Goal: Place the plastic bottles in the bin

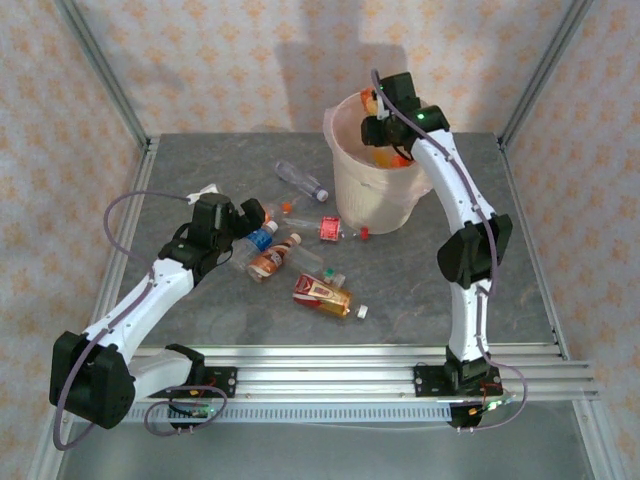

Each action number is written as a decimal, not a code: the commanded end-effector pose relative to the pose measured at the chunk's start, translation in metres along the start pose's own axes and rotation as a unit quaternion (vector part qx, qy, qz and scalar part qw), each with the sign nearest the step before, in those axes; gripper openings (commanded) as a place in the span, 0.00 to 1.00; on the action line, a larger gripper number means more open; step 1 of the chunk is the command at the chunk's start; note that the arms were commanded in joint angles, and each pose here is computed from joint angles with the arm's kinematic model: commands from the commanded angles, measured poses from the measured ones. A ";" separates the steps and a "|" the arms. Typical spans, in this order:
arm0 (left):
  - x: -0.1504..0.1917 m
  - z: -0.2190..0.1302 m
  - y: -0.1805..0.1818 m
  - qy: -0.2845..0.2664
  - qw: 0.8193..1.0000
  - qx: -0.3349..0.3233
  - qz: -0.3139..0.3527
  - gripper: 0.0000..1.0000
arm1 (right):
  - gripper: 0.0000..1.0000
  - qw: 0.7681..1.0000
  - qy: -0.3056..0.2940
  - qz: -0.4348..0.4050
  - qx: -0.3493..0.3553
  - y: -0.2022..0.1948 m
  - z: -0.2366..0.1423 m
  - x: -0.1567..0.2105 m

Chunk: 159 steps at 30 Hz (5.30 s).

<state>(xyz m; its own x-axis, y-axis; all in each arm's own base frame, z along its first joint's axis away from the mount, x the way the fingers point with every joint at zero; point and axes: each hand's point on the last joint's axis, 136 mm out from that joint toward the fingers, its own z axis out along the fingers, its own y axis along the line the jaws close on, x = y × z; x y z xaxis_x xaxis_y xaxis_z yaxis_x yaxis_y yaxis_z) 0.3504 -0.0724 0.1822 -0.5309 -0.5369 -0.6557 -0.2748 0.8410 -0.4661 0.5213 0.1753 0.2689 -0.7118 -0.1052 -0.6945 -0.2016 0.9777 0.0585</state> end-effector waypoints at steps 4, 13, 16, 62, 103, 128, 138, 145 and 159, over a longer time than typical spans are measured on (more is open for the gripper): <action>-0.010 -0.006 0.003 -0.015 1.000 -0.010 0.001 1.00 | 0.40 0.999 -0.035 -0.011 -0.016 0.004 -0.025 -0.005; -0.010 -0.010 0.005 -0.018 1.000 -0.013 0.002 1.00 | 0.70 0.998 -0.026 -0.020 -0.045 0.013 -0.026 0.001; -0.011 -0.011 0.006 -0.019 1.000 -0.014 0.002 1.00 | 0.77 0.998 -0.027 -0.021 -0.060 0.019 -0.028 0.000; -0.021 -0.033 0.024 -0.048 0.997 -0.052 -0.011 1.00 | 0.99 0.965 0.022 -0.213 -0.151 0.136 -0.171 0.175; -0.026 -0.059 0.100 -0.099 0.970 -0.204 -0.088 1.00 | 0.84 0.888 0.278 -0.361 -0.066 0.185 -0.063 0.359; -0.027 -0.055 0.097 -0.093 0.971 -0.201 -0.085 1.00 | 0.83 0.872 0.308 -0.372 -0.085 0.206 -0.030 0.382; -0.029 -0.057 0.096 -0.096 0.971 -0.204 -0.082 1.00 | 0.84 0.865 0.320 -0.374 -0.094 0.214 -0.021 0.390; -0.029 -0.056 0.096 -0.095 0.971 -0.204 -0.081 1.00 | 0.63 0.868 0.313 -0.371 -0.100 0.217 -0.026 0.383; -0.030 -0.056 0.093 -0.093 0.973 -0.196 -0.080 1.00 | 0.36 0.919 0.188 -0.337 -0.084 0.214 -0.064 0.310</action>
<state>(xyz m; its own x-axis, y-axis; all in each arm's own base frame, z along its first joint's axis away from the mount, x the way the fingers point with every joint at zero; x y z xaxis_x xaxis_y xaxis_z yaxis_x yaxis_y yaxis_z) 0.2988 0.0172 0.1878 -0.3223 -0.6479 -0.6902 -0.6267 0.6925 -0.3574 0.2013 0.3433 0.0800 -0.5615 -0.7991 -0.2147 -0.8004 0.5904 -0.1039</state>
